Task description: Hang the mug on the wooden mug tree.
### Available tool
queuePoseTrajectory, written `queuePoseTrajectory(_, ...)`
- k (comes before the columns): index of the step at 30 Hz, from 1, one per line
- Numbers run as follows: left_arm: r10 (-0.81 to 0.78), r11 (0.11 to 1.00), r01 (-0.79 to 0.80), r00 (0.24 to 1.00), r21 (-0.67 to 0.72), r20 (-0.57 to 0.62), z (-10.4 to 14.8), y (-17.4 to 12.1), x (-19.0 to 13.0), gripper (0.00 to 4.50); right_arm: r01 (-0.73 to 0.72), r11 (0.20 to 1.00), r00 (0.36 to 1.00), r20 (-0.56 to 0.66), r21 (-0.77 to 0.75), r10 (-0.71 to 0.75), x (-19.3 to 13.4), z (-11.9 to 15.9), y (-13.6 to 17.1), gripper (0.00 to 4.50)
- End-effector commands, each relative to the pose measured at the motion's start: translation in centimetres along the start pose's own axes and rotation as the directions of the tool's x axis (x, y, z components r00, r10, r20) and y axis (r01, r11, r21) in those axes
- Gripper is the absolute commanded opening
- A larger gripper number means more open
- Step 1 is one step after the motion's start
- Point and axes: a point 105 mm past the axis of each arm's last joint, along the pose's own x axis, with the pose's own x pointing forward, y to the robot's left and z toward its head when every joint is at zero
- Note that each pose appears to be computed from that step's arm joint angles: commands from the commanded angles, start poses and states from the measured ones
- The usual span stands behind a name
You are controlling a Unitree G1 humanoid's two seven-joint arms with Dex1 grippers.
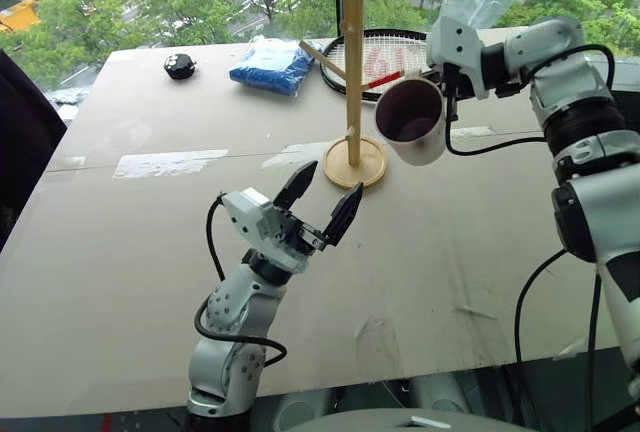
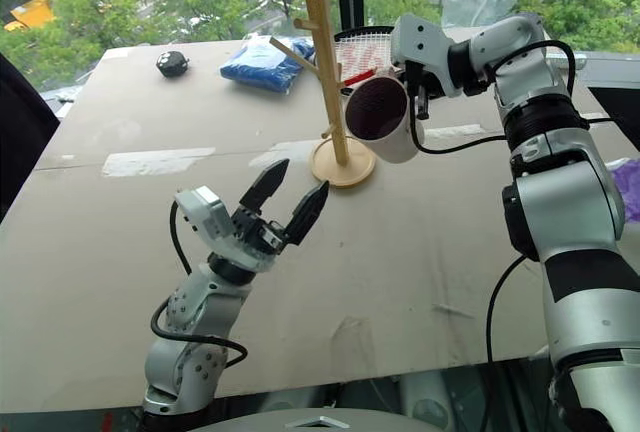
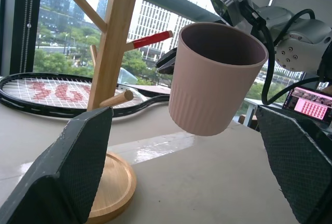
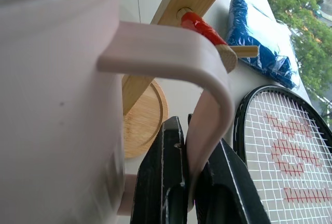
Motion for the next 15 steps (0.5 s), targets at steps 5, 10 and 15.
queuePoseTrajectory(5,-0.026,0.998,0.023,0.998,0.056,0.050,1.3,-0.7,0.1,4.50,0.066,0.997,0.998,0.024,-0.040,-0.065,-0.3,2.4,-1.9,0.05)
queuePoseTrajectory(10,-0.020,0.998,0.016,0.998,0.067,0.054,1.3,-0.6,0.0,4.50,0.070,0.997,0.997,0.014,-0.029,-0.070,0.0,2.5,-2.0,0.05)
queuePoseTrajectory(15,-0.009,0.997,0.006,0.999,0.075,0.050,1.4,-0.4,-0.3,4.50,0.029,0.999,0.999,-0.019,0.017,-0.029,-1.5,1.3,-1.6,0.05)
